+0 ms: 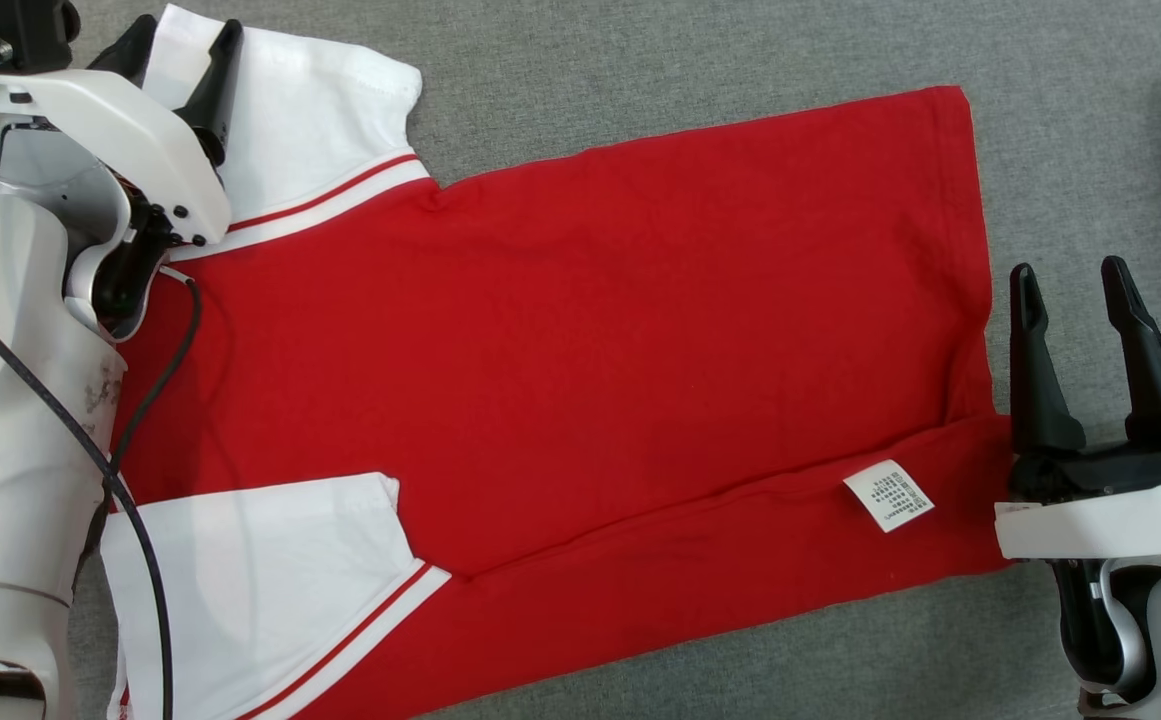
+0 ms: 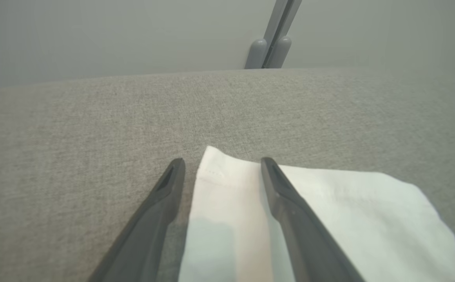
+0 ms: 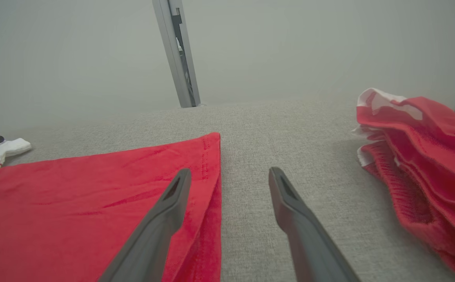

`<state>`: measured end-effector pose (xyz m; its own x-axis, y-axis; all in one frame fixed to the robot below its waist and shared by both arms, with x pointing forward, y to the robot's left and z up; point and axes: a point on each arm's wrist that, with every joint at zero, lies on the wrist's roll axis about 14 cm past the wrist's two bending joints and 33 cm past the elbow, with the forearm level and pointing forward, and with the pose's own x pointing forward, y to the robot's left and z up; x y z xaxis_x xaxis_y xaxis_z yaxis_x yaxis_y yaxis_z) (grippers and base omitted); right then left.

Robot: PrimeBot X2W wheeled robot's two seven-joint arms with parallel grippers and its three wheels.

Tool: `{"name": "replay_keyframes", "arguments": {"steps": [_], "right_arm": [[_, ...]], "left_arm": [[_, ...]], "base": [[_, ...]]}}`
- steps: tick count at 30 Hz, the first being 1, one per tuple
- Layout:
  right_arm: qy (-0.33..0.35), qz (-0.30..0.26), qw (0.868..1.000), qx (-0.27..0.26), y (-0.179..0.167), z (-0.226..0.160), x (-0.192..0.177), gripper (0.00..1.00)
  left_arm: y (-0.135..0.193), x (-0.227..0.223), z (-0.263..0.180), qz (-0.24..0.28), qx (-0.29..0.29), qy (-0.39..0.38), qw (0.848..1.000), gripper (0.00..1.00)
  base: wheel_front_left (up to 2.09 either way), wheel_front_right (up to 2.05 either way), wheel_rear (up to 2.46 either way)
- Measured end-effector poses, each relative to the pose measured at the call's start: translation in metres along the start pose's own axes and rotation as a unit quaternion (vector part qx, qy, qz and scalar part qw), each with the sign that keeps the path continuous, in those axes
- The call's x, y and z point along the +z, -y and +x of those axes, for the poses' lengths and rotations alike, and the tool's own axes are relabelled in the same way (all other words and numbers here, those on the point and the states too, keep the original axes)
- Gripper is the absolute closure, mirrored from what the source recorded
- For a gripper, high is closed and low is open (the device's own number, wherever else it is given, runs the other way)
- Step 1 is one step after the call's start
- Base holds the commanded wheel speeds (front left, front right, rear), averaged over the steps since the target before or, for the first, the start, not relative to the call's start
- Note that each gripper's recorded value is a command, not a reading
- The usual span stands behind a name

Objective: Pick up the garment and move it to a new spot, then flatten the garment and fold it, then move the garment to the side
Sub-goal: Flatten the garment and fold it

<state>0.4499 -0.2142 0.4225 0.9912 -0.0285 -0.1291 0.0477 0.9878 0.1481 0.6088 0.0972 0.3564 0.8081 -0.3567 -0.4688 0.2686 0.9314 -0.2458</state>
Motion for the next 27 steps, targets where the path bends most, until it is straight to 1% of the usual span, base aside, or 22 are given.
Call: {"name": "replay_keyframes", "arguments": {"steps": [4, 5, 6, 7, 12, 17, 23, 27], "right_arm": [[0.003, 0.0, 1.0, -0.005, 0.003, 0.0, 0.001, 0.0], [0.005, 0.0, 1.0, -0.005, 0.004, 0.002, 0.003, 0.0], [0.007, -0.001, 1.0, -0.004, 0.004, 0.003, 0.005, 0.0], [0.008, -0.002, 1.0, -0.004, 0.004, 0.005, 0.006, 0.0], [0.013, -0.003, 1.0, 0.007, 0.003, 0.018, 0.011, 0.0], [0.012, 0.003, 1.0, 0.025, -0.002, 0.046, 0.01, 0.0], [-0.021, 0.004, 0.998, 0.055, -0.017, 0.08, -0.01, 0.0], [-0.06, -0.002, 0.996, 0.07, -0.022, 0.09, -0.032, 0.0]], "left_arm": [[-0.004, -0.005, 0.002, -0.01, 0.006, -0.017, 1.0, 0.0], [-0.004, -0.007, 0.002, -0.011, 0.007, -0.02, 1.0, 0.14], [-0.004, -0.006, 0.001, -0.014, 0.008, -0.019, 1.0, 0.61], [-0.004, -0.006, 0.001, -0.018, 0.008, -0.021, 1.0, 1.0], [-0.006, -0.005, -0.003, -0.013, 0.01, -0.016, 1.0, 1.0], [-0.001, -0.002, -0.004, -0.01, 0.004, -0.009, 1.0, 1.0], [-0.003, -0.004, -0.007, -0.012, 0.003, -0.005, 1.0, 1.0], [-0.006, -0.005, -0.009, -0.017, 0.005, -0.002, 1.0, 1.0]], "base": [[0.0, 0.0, 0.0], [0.0, 0.0, 0.0], [0.0, 0.0, 0.0], [0.0, 0.0, 0.0], [0.0, 0.0, 0.0], [0.0, 0.0, 0.0], [0.0, 0.0, 0.0], [0.0, 0.0, 0.0]]}}
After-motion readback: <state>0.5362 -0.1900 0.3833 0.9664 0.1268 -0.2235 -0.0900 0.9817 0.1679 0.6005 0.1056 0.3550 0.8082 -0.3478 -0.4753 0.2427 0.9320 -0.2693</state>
